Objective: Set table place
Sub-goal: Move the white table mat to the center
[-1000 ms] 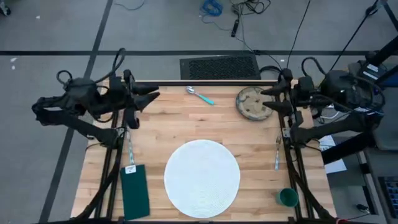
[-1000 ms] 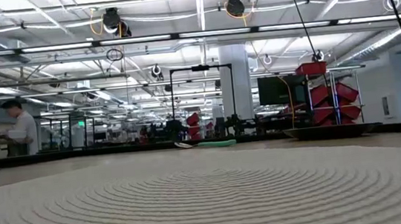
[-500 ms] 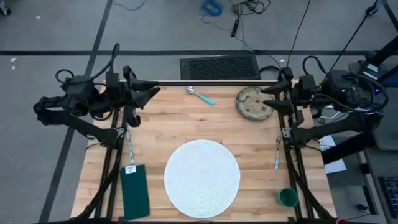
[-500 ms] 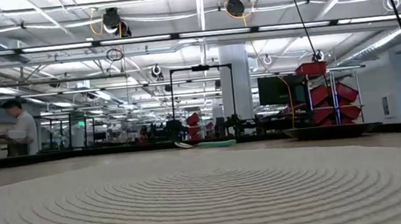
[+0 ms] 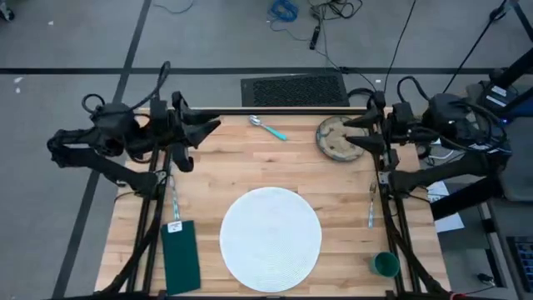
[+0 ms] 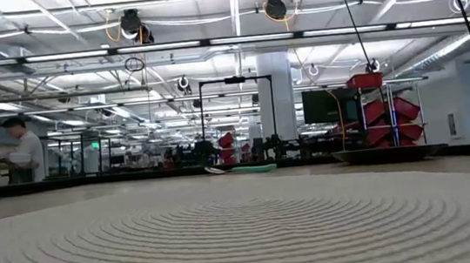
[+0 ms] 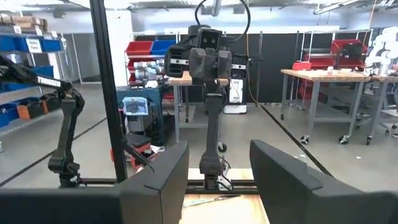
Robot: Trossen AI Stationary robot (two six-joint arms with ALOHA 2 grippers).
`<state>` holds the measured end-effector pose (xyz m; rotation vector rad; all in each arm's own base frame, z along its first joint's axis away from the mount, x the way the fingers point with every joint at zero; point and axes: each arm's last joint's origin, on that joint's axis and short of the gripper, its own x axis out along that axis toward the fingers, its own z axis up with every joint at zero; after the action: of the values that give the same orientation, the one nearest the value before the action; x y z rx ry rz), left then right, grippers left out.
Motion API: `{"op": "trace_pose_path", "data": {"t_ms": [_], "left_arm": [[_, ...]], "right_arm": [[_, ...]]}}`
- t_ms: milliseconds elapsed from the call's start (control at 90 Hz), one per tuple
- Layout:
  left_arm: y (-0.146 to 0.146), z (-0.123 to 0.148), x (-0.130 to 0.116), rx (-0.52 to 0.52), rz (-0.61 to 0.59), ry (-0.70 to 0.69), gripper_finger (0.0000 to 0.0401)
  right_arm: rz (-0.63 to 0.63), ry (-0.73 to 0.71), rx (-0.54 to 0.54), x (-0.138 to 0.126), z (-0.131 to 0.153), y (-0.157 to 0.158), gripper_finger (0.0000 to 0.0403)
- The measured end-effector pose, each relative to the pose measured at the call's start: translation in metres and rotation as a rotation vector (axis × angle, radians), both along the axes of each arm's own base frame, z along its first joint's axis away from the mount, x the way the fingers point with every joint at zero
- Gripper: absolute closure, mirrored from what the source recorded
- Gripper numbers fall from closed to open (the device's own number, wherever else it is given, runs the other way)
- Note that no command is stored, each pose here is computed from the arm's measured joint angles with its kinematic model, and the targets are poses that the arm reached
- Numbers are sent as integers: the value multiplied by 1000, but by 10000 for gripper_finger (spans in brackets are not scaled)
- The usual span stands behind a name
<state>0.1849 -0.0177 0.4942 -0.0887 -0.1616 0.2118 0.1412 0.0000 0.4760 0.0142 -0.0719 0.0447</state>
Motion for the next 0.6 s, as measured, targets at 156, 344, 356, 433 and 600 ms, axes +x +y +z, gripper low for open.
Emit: {"op": "trace_pose_path", "data": {"t_ms": [156, 344, 356, 433, 600], "left_arm": [[-1, -14, 3, -17, -7, 136, 318], [-2, -39, 10, -91, -31, 352, 318], [-3, -41, 11, -94, -36, 365, 318], [-5, -57, 20, -111, -58, 454, 318], [-11, -93, 51, -157, -66, 608, 318]], "right_arm": [[0, 32, 0, 12, -4, 0, 245], [1, 79, 38, 28, -10, 0, 245], [2, 81, 42, 29, -11, 0, 245], [2, 114, 87, 34, -15, 0, 245], [-6, 228, 198, 41, -27, 0, 245]]}}
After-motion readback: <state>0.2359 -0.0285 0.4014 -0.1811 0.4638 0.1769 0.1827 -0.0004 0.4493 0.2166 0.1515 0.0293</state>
